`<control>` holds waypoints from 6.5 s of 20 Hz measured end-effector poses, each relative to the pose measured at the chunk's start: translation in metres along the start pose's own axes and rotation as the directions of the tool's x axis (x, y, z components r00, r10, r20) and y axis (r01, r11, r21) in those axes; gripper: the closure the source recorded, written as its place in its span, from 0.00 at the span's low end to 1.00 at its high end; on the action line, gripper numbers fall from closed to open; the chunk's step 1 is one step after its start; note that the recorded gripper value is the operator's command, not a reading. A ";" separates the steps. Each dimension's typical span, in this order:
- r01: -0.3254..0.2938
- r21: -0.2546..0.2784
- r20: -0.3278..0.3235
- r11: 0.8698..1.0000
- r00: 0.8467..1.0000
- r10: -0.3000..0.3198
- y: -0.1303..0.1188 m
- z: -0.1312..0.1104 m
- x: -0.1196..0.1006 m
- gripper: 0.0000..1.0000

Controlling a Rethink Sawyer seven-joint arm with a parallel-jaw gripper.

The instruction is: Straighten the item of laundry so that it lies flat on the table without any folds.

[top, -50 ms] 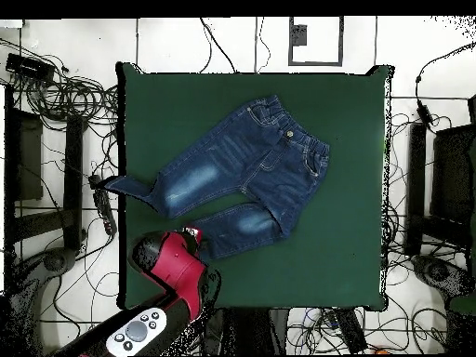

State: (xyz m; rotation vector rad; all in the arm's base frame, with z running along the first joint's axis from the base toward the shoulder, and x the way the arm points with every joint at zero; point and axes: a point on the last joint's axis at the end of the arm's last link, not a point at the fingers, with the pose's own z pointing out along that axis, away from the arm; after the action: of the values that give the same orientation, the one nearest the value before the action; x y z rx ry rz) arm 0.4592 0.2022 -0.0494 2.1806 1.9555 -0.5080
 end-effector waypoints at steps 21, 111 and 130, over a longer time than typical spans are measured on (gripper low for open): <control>-0.046 -0.047 -0.008 0.998 0.999 0.045 0.010 -0.003 0.005 1.00; -0.483 -0.081 -0.169 0.872 0.868 0.466 0.052 -0.015 -0.055 1.00; -0.316 -0.134 -0.196 0.939 0.937 0.288 0.031 -0.032 -0.091 1.00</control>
State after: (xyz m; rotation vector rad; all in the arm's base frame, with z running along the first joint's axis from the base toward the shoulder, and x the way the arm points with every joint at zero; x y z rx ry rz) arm 0.4865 0.1249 0.0094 2.4242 1.6197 -0.1076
